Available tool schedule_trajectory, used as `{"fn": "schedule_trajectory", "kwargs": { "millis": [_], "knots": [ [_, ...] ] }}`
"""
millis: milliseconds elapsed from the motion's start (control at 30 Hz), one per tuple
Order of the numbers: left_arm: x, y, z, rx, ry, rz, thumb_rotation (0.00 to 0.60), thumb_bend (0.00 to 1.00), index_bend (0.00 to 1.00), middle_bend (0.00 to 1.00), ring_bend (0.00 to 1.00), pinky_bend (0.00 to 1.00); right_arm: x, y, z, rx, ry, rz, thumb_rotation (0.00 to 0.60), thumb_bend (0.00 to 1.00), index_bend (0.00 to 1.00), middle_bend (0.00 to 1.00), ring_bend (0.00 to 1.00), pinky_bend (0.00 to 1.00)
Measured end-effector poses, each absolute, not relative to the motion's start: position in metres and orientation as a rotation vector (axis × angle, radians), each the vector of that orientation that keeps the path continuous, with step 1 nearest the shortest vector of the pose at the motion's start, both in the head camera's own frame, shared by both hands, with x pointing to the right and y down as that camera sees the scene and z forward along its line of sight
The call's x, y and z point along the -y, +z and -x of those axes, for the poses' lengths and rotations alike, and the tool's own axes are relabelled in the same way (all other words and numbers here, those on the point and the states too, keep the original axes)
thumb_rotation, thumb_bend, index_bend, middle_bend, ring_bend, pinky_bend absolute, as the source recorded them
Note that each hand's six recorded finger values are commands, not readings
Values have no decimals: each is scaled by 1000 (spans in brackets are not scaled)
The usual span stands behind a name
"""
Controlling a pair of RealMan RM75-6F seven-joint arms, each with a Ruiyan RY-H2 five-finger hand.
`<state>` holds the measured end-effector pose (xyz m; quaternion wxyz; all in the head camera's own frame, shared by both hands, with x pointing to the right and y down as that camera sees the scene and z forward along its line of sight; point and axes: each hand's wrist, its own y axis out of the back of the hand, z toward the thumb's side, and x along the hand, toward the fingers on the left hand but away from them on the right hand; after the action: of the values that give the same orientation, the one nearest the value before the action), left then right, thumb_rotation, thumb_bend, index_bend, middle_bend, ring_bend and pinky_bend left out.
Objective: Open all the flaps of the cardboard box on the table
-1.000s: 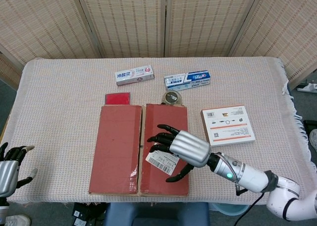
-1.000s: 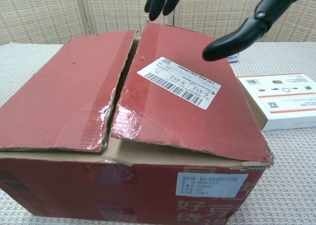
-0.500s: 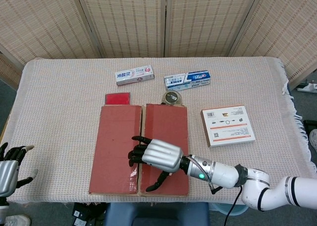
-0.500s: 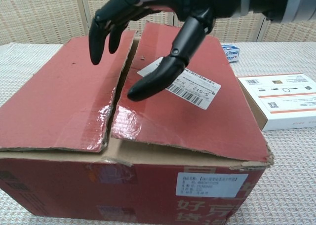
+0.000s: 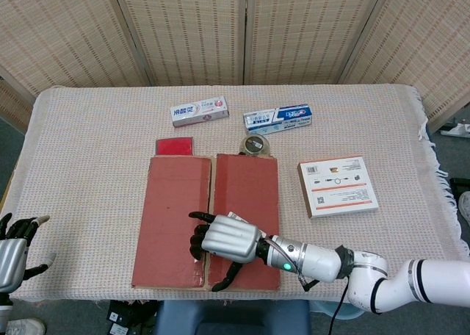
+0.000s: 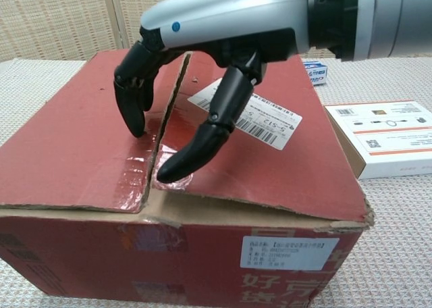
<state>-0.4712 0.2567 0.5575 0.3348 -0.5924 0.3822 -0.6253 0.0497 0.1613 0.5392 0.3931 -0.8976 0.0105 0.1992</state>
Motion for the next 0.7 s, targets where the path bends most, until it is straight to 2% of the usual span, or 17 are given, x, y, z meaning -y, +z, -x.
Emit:
{"fn": "schedule_trajectory", "kwargs": {
  "millis": [333, 700],
  "knots": [
    [-257, 558, 473, -998, -1644, 1547, 600, 276, 206, 257, 202, 0, -166, 537, -50, -23, 494, 2252, 328, 109, 504, 506, 380, 0],
    [-254, 559, 472, -993, -1645, 1549, 600, 274, 199, 251, 198, 0, -162, 525, -60, 46, 473, 2242, 328, 109, 534, 541, 412, 0]
  ]
}}
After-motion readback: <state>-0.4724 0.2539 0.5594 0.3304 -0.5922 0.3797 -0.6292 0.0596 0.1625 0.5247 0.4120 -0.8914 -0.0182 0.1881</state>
